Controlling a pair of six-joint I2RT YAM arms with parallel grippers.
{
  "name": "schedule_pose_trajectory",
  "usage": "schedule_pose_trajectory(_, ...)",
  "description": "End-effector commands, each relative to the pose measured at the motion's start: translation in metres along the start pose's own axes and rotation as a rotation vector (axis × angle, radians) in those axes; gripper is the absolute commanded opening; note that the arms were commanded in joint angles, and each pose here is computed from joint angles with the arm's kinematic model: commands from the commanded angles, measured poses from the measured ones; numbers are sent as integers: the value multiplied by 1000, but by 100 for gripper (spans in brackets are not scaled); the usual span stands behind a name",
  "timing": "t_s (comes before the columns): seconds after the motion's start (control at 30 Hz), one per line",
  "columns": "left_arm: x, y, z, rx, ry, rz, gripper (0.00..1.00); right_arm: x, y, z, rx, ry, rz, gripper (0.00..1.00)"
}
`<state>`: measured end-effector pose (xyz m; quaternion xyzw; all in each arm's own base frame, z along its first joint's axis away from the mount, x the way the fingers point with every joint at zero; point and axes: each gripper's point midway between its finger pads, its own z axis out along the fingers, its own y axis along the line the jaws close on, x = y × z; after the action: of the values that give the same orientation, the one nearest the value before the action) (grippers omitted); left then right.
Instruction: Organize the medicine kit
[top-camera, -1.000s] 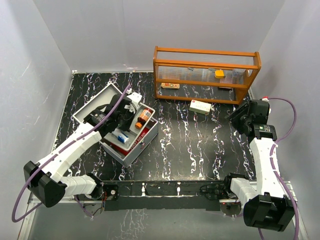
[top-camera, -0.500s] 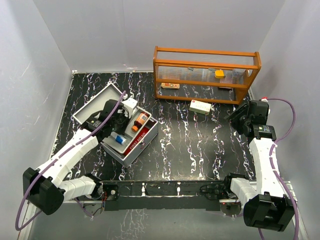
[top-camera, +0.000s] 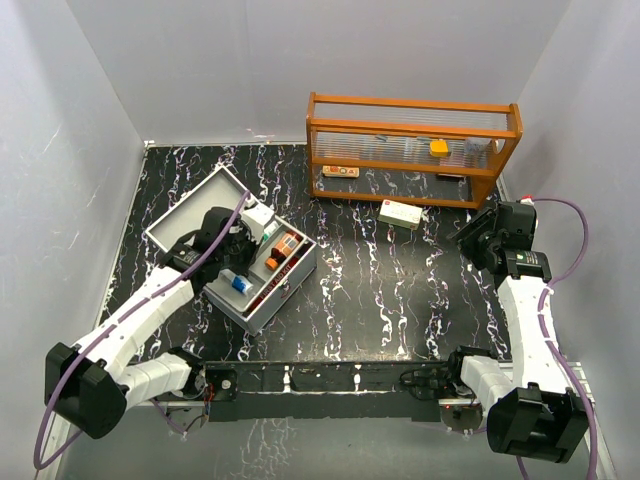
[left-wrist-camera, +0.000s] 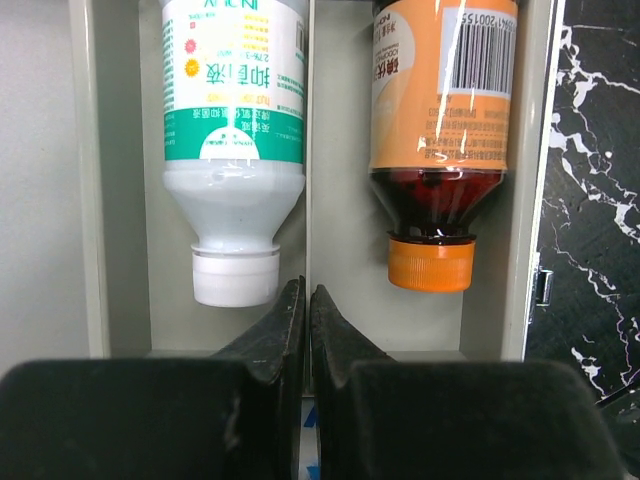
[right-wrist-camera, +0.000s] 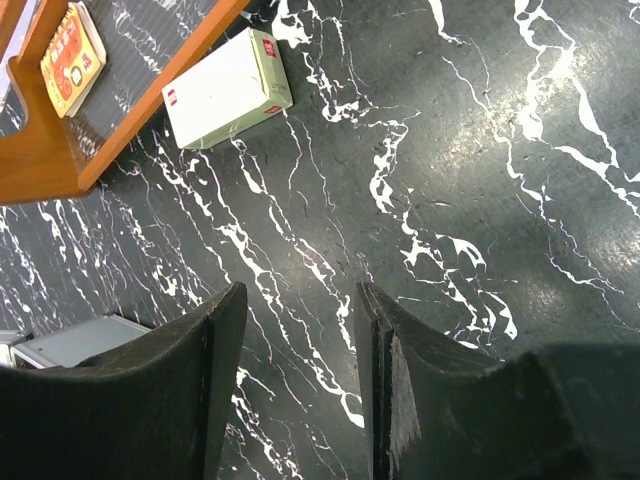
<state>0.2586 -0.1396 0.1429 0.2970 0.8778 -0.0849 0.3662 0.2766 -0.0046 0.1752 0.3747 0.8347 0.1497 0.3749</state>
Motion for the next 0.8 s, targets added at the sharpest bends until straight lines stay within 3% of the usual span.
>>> schedule_pose_trajectory(0.0, -27, 4, -8, -12, -130, 29, 0, -9, 9, 1, -41, -41, -4, 45)
schedule_pose_trajectory(0.53, -15, 10, -2, -48, -99, 17, 0, -7, 11, 4, -52, -27, 2, 45)
schedule_pose_trajectory(0.77, -15, -3, 1, 35, -91, 27, 0, -8, 11, 3, -47, -32, -4, 45)
